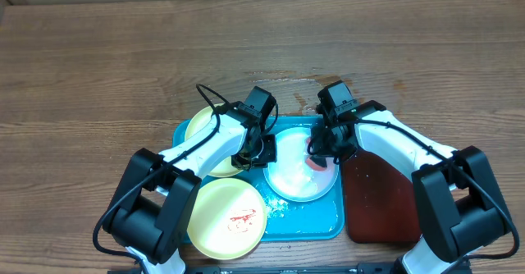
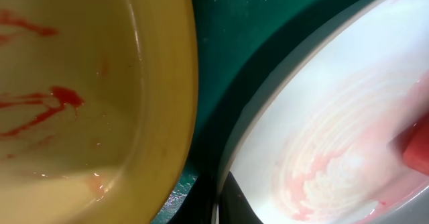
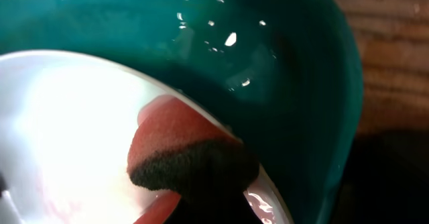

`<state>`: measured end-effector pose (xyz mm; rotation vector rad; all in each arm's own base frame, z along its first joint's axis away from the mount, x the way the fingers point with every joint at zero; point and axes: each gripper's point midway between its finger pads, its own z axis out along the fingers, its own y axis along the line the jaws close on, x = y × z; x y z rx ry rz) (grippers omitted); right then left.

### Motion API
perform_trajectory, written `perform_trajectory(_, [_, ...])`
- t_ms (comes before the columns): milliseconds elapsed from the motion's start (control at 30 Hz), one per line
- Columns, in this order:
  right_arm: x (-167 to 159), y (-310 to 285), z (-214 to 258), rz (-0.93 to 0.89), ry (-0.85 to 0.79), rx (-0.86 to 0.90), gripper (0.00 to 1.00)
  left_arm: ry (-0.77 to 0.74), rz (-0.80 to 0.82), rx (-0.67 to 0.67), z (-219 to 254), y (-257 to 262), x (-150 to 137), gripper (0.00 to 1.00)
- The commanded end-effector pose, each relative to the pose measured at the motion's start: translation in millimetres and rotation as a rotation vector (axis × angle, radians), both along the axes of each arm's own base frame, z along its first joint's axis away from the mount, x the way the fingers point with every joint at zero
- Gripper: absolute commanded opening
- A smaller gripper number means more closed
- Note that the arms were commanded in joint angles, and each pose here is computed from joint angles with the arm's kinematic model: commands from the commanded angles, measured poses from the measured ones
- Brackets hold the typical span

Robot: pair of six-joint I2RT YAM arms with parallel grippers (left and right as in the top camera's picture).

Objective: Clean dirty plates on tray and stack at the side
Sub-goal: 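Scrub the white plate surface with the sponge in the right gripper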

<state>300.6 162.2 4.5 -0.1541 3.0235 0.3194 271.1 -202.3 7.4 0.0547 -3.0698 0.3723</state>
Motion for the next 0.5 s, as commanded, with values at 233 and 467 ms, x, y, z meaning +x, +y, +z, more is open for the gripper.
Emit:
perform_trajectory(233, [-16.3, 50.1, -13.6, 0.502, -0.135, -0.044, 0.04, 0.002, -0.024, -0.003, -1.9, -4.5, 0.8, 0.04])
perform_trajectory(467, [-46.6, 86.7, -13.5, 0.614, -0.136, -0.029, 0.04, 0.001, -0.028, -0.003, -2.0, -4.5, 0.7, 0.04])
